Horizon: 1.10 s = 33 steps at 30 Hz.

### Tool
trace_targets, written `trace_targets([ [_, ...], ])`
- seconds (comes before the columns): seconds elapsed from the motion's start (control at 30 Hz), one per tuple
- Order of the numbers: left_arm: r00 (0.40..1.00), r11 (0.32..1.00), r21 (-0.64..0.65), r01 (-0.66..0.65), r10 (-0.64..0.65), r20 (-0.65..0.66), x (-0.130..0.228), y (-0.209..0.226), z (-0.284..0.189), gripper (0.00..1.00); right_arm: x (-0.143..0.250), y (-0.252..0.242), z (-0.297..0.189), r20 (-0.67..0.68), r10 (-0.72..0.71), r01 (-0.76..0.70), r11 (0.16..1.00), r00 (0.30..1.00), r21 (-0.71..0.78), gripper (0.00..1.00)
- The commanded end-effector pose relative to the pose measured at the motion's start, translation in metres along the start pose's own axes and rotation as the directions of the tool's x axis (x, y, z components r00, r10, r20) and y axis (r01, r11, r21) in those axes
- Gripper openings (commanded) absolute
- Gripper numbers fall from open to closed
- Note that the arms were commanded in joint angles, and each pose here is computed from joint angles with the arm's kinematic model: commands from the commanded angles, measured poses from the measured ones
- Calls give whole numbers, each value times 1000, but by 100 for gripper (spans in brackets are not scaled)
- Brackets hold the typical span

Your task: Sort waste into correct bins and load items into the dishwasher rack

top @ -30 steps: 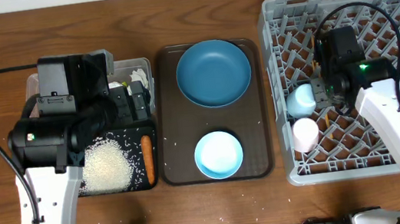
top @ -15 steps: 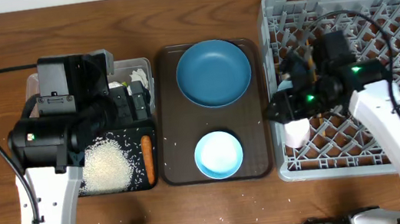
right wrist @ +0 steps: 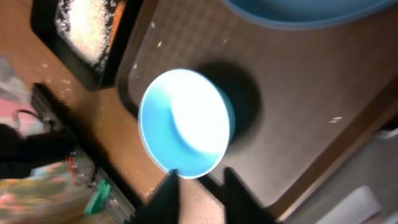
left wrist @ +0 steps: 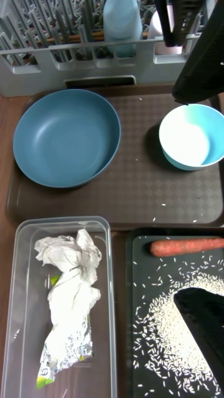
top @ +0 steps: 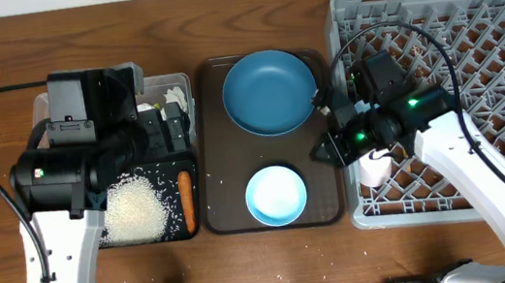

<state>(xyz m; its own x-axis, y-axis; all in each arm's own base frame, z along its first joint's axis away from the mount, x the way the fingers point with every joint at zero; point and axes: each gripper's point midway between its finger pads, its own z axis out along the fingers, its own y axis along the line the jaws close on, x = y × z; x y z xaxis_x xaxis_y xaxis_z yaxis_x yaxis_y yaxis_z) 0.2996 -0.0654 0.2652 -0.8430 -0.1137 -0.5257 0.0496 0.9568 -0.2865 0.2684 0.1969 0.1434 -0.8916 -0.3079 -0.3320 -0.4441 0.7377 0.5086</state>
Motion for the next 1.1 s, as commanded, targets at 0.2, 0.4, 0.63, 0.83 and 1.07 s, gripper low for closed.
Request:
trace_targets([
  [0.2, 1000, 1000, -13, 6, -6, 2, -1, 3, 0, 96, -38, -54, -30, 188, 84, -119, 976, 979, 182, 1],
  [0.4, 1000, 1000, -13, 6, -6, 2, -1, 3, 0, 96, -24, -98, -40, 188, 132, -198, 898, 973, 394, 1],
  [0.63, 1000, 1000, -13, 6, -6, 2, -1, 3, 0, 96, 6, -134, -39, 197, 235, -306, 781, 952, 545, 1],
  [0.83, 1000, 1000, -13, 6, -6, 2, -1, 3, 0, 96, 28, -151, -23, 193, 266, -329, 749, 944, 575, 1],
  [1.07, 1000, 1000, -13, 6, -6, 2, -1, 3, 0, 96, 34, -153, -21, 182, 274, -329, 742, 944, 584, 1],
])
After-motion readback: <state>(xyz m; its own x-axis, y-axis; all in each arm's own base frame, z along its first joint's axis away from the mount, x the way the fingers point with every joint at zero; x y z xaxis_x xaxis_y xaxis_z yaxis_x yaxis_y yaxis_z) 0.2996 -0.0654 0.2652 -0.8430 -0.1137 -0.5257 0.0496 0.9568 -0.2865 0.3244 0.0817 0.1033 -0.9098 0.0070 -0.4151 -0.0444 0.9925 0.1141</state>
